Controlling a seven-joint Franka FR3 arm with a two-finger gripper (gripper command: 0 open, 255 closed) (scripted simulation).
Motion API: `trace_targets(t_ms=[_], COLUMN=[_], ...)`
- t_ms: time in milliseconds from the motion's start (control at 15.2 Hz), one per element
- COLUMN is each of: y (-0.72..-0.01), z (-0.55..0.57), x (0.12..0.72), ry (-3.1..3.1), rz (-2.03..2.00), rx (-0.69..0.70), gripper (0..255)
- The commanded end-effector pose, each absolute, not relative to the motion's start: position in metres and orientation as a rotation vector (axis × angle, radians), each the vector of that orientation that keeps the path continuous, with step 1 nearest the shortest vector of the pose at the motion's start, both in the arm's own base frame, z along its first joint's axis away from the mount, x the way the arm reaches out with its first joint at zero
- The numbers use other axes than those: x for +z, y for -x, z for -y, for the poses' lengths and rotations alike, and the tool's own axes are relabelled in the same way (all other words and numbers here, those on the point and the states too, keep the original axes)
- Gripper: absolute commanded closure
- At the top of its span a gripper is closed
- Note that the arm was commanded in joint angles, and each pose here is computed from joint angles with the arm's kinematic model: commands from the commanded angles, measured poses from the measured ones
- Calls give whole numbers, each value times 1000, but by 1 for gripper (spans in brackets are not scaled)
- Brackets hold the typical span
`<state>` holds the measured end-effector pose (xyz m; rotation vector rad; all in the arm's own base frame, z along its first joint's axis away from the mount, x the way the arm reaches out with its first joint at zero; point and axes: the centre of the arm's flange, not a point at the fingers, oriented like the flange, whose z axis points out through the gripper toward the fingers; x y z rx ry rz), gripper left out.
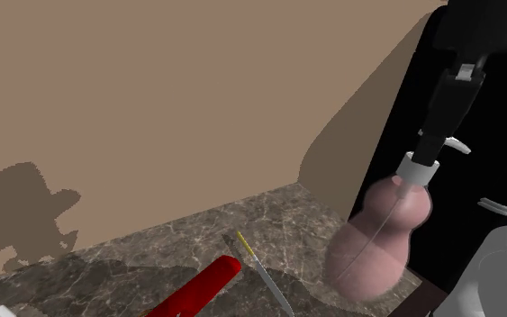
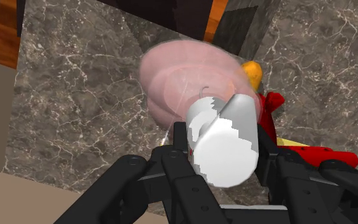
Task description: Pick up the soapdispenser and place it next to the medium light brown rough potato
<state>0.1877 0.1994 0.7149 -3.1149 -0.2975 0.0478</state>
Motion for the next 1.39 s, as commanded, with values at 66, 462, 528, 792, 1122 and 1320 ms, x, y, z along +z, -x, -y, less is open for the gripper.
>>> trace_targets(t_ms=[66, 462, 528, 792, 1122, 1320], y=[-188, -188, -188, -188, -188, -188], z=[-199, -199, -199, -199, -199, -199], x=[699, 667, 662, 641, 615, 599], ry=[3114, 3114, 3114, 3114, 3114, 3114], rz=[297, 297, 297, 297, 297, 297], rx=[46, 46, 46, 46, 46, 46], gripper=[255, 255, 255, 255, 255, 255])
